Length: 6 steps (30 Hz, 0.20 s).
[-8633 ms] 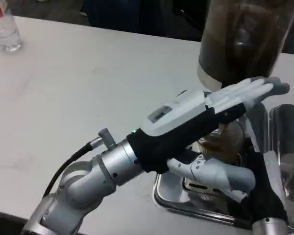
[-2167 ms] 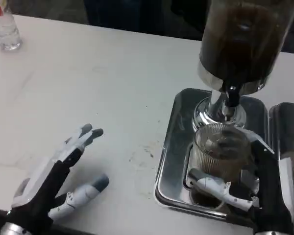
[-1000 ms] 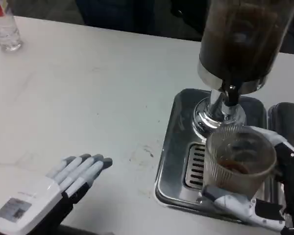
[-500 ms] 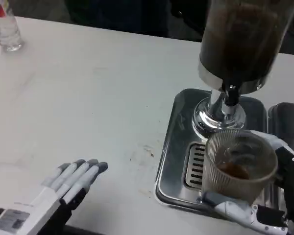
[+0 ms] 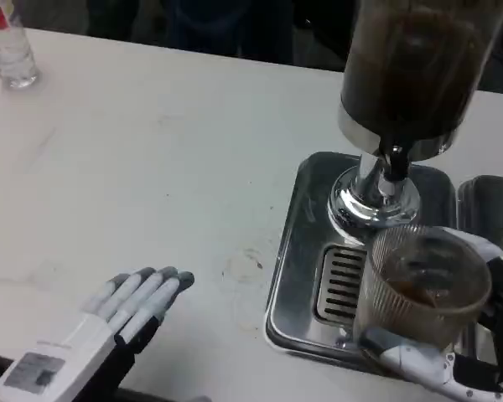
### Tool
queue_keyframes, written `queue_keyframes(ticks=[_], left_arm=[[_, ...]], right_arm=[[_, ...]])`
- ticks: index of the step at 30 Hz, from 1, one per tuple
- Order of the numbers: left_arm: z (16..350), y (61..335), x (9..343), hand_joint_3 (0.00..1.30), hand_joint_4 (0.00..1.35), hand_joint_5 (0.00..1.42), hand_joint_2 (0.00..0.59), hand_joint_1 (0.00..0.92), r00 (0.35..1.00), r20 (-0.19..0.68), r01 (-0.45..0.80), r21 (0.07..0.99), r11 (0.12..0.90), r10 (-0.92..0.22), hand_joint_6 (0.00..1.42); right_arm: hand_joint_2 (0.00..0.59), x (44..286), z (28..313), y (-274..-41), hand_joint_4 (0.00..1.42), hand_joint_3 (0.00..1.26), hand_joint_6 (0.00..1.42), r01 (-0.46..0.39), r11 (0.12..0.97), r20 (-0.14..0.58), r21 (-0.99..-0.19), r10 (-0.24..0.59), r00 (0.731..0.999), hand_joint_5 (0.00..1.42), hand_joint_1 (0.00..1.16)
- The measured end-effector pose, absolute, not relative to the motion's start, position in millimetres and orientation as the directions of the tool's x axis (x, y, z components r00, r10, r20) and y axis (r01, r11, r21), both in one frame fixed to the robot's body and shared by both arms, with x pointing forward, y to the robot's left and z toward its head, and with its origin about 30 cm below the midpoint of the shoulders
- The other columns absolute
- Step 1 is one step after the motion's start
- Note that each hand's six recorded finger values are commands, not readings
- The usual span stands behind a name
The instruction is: Grasp the cup under the faucet to collect the drink, then remove the cup.
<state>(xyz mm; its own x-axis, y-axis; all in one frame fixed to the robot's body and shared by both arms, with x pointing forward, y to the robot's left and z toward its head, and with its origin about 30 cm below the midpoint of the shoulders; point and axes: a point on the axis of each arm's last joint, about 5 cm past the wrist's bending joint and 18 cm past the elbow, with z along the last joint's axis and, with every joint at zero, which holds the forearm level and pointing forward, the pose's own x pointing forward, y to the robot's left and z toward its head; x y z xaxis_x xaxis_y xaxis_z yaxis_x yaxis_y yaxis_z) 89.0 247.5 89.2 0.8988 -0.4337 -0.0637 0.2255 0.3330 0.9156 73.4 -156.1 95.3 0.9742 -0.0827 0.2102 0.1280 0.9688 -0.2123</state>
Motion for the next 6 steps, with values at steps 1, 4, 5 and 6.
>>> queue_keyframes(ticks=[1,4,5,6], left_arm=[[89.3,246.9,89.2,0.0,0.0,0.0,0.139,0.0,0.899,-0.062,0.224,0.916,0.334,-0.433,0.0],[88.7,244.1,89.4,0.0,0.0,0.0,0.139,0.0,0.896,-0.06,0.228,0.913,0.339,-0.439,0.0],[88.4,243.4,89.3,0.0,0.0,0.0,0.139,0.0,0.896,-0.061,0.229,0.912,0.341,-0.441,0.0],[88.3,243.2,89.3,0.0,0.0,0.0,0.139,0.0,0.896,-0.061,0.23,0.912,0.341,-0.44,0.0]], right_arm=[[0.201,73.4,95.3,-156.4,0.89,0.87,1.38,0.129,0.968,0.21,-0.214,-0.083,0.974,1.03,0.94],[0.202,73.3,95.3,-157.1,0.89,0.87,1.38,0.129,0.967,0.21,-0.218,-0.083,0.974,1.03,0.94],[0.202,73.2,95.3,-157.1,0.89,0.87,1.38,0.129,0.968,0.209,-0.218,-0.082,0.974,1.03,0.94],[0.203,73.2,95.3,-157.1,0.89,0.87,1.38,0.128,0.968,0.209,-0.217,-0.082,0.975,1.03,0.94]])
